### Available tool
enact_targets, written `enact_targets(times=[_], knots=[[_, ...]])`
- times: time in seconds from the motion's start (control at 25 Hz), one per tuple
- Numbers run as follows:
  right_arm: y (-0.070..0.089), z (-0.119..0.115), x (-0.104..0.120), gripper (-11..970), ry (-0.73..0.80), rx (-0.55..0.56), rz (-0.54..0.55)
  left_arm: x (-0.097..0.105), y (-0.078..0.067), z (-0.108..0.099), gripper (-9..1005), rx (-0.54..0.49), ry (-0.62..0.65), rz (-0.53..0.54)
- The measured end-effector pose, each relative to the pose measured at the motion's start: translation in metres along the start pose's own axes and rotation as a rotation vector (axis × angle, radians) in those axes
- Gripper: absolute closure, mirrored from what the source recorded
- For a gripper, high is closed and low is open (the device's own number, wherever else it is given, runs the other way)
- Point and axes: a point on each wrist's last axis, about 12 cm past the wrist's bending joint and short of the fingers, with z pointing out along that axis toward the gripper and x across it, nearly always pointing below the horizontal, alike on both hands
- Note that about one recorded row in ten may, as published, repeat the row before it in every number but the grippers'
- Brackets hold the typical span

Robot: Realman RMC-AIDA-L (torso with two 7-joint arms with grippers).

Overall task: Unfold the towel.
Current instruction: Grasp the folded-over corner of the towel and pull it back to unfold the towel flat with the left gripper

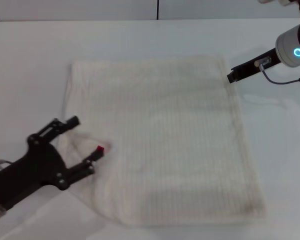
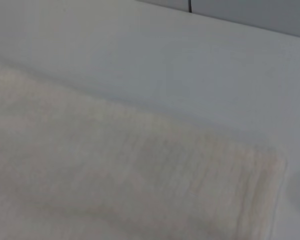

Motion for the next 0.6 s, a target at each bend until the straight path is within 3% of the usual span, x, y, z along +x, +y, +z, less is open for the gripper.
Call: enact_targets(times=[0.28, 0.6], knots=[[0.005, 0.0, -0.004, 960, 0.001, -0.006, -0.017, 0.005, 0.002, 0.013, 191, 0.092, 0.083, -0.066], [0.007, 0.001, -0.006, 960, 0.003, -0.01, -0.024, 0.011, 0.002, 0.015, 185, 0.087, 0.13, -0.067]])
